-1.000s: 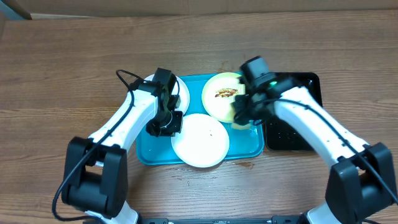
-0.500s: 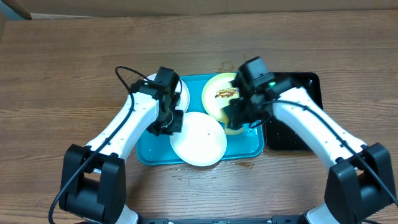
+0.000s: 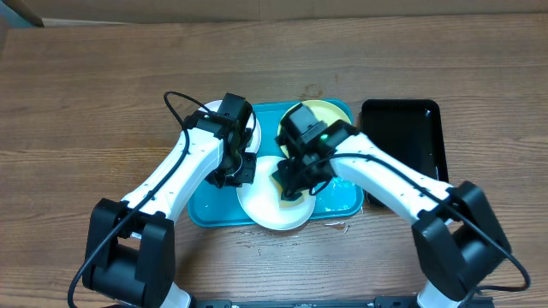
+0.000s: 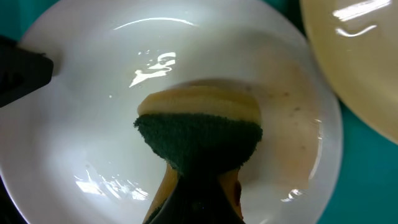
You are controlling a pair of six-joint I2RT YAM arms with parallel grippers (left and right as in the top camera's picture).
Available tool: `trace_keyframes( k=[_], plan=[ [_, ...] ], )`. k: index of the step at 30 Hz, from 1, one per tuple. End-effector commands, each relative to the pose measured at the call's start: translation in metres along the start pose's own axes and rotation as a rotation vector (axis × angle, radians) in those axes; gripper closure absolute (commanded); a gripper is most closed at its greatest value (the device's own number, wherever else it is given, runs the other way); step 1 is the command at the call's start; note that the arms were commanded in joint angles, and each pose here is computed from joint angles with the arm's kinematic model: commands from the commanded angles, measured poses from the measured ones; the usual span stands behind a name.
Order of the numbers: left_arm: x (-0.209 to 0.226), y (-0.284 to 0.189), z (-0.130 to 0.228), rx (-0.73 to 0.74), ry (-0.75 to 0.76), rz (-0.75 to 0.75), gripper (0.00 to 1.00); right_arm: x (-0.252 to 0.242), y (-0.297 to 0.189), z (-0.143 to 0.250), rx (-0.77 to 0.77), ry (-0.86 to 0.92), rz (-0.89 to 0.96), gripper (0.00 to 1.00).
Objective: Clean dirty plates on tray and stack at the side
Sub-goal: 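Continue scrubbing the white plate surface with the right-held sponge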
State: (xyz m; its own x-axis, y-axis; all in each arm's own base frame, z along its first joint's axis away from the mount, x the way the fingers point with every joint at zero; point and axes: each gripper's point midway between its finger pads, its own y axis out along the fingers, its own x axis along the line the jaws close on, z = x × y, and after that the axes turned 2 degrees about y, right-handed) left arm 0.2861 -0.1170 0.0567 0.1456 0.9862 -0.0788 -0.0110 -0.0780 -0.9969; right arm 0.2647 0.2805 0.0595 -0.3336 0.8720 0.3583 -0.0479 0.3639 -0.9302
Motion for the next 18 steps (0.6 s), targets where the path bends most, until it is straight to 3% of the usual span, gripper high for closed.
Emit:
trace_keyframes(
  k=[1, 18],
  plan=[
    [-0.002, -0.003, -0.006, -0.014, -0.012, 0.001, 0.96, 0.008, 0.008, -0.001, 0.002, -0.004, -0.012, 0.96],
    [-0.002, -0.003, -0.004, -0.009, -0.013, 0.002, 0.96, -0.057, 0.024, 0.000, -0.095, 0.185, 0.284, 0.96]
  ],
)
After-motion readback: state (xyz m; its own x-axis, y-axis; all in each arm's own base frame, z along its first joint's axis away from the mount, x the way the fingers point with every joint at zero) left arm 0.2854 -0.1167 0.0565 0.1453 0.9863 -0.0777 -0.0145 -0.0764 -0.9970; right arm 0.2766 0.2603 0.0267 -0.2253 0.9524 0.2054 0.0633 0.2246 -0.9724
